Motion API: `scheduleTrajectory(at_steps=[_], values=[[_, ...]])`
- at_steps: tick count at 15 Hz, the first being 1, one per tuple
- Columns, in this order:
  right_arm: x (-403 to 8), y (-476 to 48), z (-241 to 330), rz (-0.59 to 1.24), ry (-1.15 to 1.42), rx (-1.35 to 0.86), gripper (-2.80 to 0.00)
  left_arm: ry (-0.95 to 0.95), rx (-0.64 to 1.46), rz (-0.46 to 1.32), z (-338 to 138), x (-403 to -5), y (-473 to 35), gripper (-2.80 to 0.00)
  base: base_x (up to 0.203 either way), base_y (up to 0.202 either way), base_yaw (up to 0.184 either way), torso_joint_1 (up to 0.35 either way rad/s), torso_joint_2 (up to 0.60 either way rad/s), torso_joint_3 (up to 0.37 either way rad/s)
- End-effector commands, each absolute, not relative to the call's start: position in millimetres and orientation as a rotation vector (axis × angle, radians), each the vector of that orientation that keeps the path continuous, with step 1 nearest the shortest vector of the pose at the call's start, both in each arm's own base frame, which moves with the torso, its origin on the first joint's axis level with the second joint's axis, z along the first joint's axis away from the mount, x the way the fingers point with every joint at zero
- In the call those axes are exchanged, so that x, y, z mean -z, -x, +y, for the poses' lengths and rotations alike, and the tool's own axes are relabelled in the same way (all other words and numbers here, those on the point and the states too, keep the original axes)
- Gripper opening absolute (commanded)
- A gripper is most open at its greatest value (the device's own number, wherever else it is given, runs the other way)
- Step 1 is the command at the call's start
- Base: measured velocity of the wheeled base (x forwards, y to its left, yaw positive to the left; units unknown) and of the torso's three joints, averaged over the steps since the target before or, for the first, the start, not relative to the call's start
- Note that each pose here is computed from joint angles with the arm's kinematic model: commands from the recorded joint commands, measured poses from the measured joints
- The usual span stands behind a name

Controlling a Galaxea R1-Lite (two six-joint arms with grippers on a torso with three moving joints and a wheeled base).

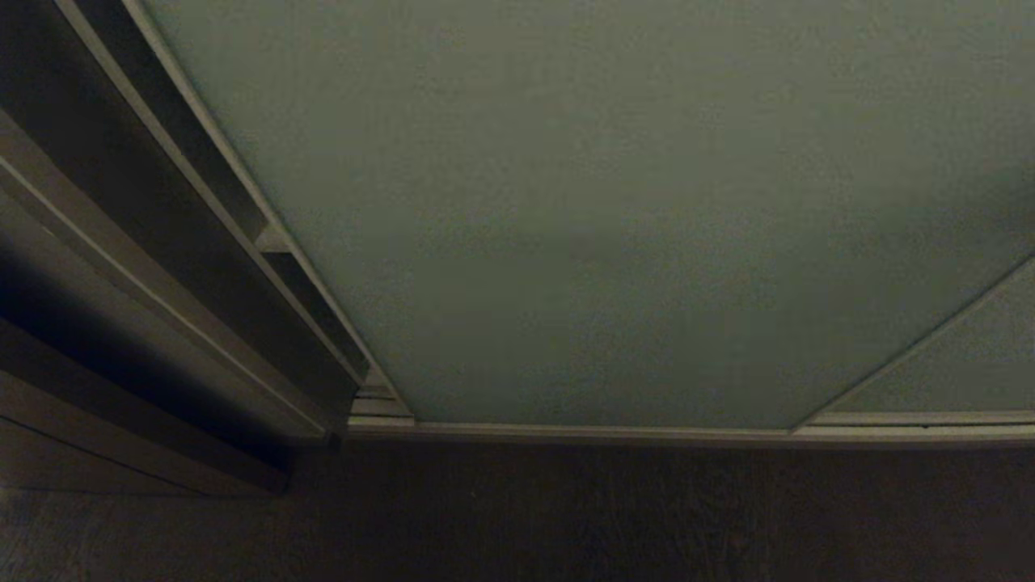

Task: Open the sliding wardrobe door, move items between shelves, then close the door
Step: Close the door

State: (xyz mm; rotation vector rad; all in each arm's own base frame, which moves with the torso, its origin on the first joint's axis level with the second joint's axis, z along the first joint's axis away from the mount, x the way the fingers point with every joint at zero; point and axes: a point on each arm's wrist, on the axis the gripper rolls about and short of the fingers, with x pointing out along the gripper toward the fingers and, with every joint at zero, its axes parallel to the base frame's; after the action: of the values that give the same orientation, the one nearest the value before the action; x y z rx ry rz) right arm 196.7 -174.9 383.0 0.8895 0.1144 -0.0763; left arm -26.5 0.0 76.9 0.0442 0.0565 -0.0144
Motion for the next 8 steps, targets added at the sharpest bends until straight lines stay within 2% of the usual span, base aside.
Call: scheduleTrajectory(at_steps=[1,8], values=[[-390,-185,-158,0.105,-0.876,0.054,-2.8,-0.044,0.014,0.058,0,-77,26,-2.8,0.0,0.0,0.0,0.0,0.0,0.0],[-379,-174,-139,0.14,-0.904,0.036,-2.8,-0.044,0.015,0.058,0,-77,26,-2.8,0.0,0.0,0.0,0.0,0.0,0.0]])
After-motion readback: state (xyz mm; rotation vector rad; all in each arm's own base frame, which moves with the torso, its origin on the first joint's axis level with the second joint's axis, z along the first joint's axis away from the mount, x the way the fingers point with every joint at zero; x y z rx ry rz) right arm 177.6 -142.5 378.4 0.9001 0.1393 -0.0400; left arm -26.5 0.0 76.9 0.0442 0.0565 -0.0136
